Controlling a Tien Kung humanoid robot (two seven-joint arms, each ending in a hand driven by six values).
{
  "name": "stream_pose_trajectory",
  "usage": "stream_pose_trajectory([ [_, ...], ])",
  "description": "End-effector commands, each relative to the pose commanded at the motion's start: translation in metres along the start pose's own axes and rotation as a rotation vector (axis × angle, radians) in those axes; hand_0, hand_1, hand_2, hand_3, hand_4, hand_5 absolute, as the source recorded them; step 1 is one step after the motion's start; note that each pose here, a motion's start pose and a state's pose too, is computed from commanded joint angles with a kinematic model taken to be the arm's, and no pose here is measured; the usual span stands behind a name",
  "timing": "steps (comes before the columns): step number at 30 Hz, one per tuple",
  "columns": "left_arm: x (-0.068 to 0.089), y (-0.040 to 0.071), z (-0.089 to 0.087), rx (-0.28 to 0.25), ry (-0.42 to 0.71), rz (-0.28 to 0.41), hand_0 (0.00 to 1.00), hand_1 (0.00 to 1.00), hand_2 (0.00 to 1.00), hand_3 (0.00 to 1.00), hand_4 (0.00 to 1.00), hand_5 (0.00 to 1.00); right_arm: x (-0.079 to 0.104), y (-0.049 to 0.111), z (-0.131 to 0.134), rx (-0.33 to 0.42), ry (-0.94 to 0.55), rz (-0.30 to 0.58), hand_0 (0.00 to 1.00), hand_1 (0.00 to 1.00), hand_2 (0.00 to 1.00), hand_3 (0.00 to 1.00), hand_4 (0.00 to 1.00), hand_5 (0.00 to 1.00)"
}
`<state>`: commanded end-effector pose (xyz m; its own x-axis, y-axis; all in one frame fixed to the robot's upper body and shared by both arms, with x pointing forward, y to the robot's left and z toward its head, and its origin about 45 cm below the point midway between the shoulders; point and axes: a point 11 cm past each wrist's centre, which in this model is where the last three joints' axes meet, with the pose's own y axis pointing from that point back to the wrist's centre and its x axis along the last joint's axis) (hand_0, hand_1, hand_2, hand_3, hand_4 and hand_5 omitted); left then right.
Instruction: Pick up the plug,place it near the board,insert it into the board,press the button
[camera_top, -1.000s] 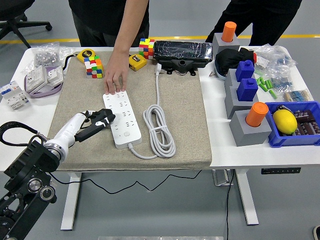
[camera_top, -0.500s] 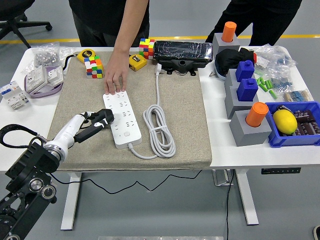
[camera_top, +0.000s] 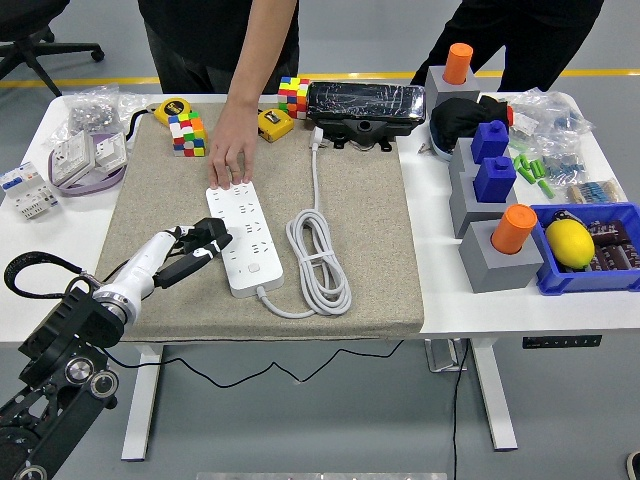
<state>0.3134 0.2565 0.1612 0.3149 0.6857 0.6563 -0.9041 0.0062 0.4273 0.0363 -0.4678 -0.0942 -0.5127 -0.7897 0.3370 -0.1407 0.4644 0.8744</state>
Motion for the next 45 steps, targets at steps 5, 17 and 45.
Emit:
stream_pose_trajectory([
  [5,-0.003,0.0,0.001,-0.008,0.001,-0.005,0.92,0.926,0.9,0.876,0.998,0.998,0.0,0.0,0.001,-0.001,0.0,0.0,0.827,0.798,0.781,0.801,0.998,0.998],
  [17,0.002,-0.006,0.013,-0.038,-0.016,0.003,0.925,0.925,0.896,0.873,0.998,0.998,0.0,0.0,-0.001,0.0,-0.009,-0.001,0.827,0.798,0.78,0.8,0.998,0.998],
  [45,-0.003,-0.017,0.043,-0.104,-0.115,-0.028,0.931,0.925,0.893,0.867,0.998,0.998,0.002,-0.001,-0.007,0.009,-0.024,-0.001,0.825,0.796,0.78,0.799,0.998,0.998],
])
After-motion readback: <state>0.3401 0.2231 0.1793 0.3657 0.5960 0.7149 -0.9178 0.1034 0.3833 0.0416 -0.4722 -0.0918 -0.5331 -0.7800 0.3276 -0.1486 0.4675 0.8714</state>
